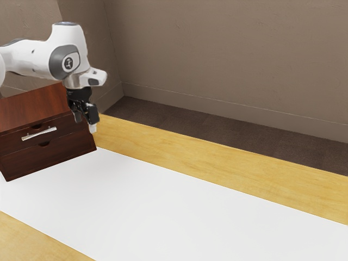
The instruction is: Pull the drawer handle with one arm to open the drawer
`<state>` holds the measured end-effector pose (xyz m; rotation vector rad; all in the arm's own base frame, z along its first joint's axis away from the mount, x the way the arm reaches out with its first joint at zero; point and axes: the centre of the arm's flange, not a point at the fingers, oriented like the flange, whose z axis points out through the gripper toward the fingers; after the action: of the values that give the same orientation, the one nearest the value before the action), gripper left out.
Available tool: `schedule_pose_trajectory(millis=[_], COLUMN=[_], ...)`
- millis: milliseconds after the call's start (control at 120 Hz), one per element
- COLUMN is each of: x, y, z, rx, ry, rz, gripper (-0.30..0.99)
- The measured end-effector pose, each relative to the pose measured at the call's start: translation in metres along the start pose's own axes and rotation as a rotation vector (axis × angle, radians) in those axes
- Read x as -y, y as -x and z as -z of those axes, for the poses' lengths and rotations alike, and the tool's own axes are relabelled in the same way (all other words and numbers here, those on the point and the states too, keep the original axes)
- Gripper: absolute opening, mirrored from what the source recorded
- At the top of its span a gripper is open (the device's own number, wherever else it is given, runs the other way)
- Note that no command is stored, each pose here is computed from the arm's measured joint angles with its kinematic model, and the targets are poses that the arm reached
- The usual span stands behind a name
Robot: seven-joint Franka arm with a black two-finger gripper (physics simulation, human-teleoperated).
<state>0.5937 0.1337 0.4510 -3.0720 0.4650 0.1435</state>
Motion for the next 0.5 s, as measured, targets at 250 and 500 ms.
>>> schedule_pose_trajectory(millis=[250, 500], x=[0.081, 0.078], y=[0.008, -0.005], z=[-0.005, -0.006], rx=[-0.059, -0.094], ry=[-0.041, -0.075], rz=[-0.087, -0.257], gripper=[0.69, 0.69])
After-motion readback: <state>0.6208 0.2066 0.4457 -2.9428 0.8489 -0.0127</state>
